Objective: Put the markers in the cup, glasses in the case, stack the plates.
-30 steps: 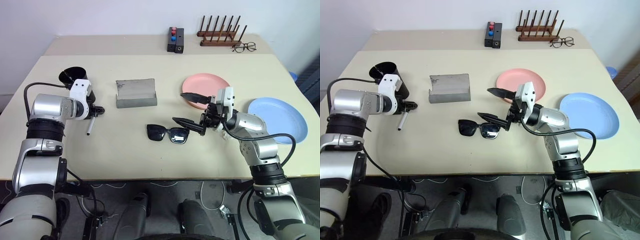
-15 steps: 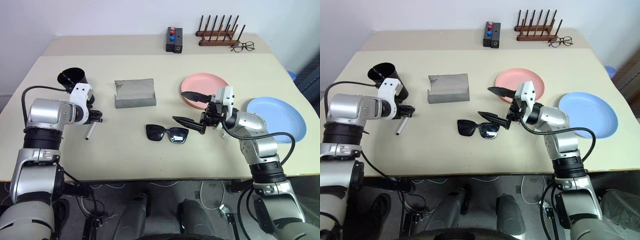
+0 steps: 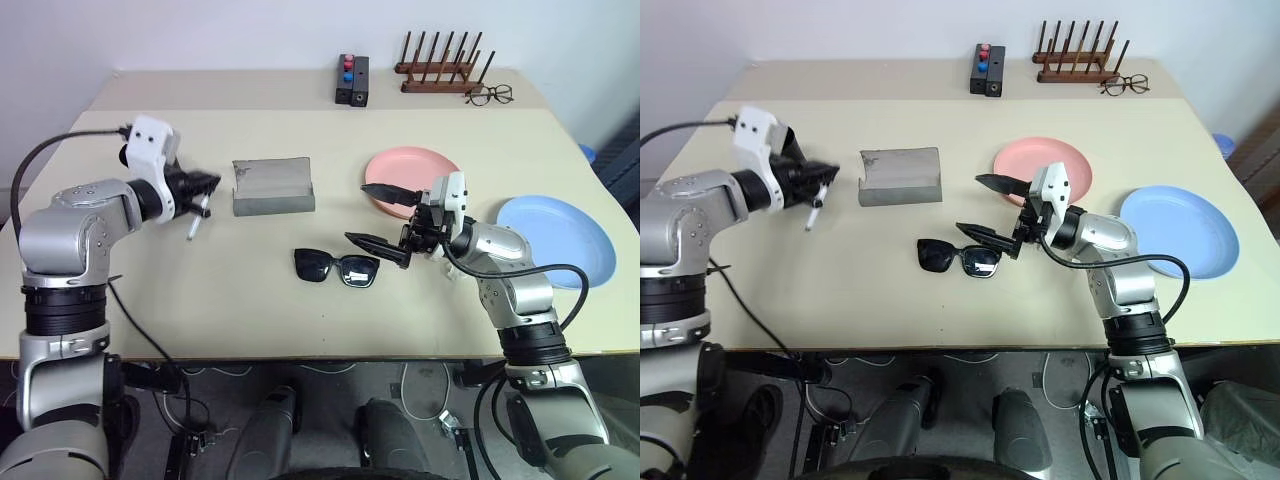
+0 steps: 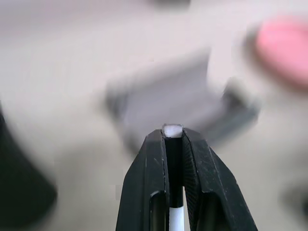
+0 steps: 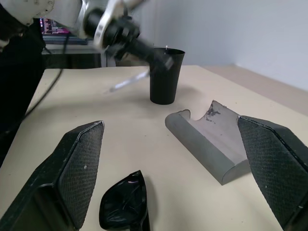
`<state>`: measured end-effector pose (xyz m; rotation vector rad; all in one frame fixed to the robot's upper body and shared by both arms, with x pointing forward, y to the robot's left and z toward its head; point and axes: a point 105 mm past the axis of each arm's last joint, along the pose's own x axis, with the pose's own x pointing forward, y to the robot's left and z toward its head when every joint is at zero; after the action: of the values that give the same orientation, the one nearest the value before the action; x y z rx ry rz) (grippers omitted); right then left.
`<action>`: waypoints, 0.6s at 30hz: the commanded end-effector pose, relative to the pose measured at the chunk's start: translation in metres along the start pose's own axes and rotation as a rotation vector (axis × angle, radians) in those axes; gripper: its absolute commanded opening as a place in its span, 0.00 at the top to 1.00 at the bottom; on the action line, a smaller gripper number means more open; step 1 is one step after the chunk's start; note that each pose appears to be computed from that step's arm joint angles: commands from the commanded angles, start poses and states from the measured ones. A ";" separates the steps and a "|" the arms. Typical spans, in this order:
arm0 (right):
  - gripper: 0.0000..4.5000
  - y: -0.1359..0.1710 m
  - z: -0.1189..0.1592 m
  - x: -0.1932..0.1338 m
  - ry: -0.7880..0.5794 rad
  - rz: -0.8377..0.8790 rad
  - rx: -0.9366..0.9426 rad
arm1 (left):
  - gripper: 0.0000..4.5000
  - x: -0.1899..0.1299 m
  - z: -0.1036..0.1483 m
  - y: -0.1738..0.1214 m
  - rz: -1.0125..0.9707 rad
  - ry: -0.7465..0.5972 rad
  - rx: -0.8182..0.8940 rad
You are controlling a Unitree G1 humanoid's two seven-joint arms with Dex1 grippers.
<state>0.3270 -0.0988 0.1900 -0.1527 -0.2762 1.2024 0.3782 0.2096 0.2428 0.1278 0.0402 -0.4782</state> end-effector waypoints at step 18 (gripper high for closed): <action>0.00 -0.005 0.023 0.002 -0.111 -0.041 0.012 | 0.99 -0.070 0.073 0.100 0.336 -0.780 0.188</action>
<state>0.3304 -0.1022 0.2003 -0.0472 -0.3108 1.1623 0.3726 0.3088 0.3142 0.1140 -0.6925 -0.2019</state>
